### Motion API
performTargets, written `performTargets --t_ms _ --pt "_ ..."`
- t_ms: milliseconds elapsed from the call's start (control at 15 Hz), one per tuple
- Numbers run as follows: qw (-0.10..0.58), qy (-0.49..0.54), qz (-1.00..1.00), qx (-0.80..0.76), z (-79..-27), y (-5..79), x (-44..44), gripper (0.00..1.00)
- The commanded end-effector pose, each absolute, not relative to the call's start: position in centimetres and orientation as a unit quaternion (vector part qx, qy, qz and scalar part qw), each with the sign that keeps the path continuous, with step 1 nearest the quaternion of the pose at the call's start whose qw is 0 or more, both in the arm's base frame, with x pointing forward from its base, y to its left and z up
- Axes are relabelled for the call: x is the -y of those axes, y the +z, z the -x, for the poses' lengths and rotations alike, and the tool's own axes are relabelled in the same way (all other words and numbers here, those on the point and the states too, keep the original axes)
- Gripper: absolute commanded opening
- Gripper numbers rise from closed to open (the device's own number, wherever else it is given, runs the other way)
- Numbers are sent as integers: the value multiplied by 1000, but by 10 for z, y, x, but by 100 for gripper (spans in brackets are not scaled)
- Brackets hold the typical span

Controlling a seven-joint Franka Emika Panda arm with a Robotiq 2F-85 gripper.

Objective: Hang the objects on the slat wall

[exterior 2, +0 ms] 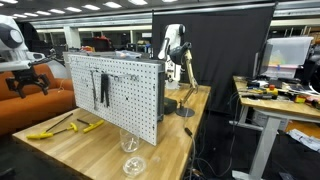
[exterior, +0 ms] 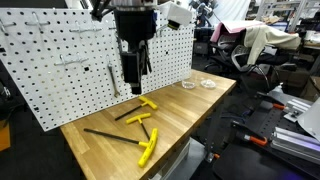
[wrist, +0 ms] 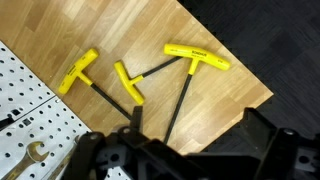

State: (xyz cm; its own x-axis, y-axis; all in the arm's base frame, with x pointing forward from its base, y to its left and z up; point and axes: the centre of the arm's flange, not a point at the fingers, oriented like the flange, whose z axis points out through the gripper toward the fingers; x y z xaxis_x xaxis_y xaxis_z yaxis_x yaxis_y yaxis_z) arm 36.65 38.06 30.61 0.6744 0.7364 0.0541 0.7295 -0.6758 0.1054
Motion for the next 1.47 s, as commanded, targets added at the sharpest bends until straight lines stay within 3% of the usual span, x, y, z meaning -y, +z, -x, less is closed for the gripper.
performTargets --t_ms 0,733,1400 --pt "14 51 -918 -394 -373 289 -389 100" --pt "-17 18 -914 -406 -390 204 -411 100" --pt "-10 6 -914 -406 -392 190 -407 100"
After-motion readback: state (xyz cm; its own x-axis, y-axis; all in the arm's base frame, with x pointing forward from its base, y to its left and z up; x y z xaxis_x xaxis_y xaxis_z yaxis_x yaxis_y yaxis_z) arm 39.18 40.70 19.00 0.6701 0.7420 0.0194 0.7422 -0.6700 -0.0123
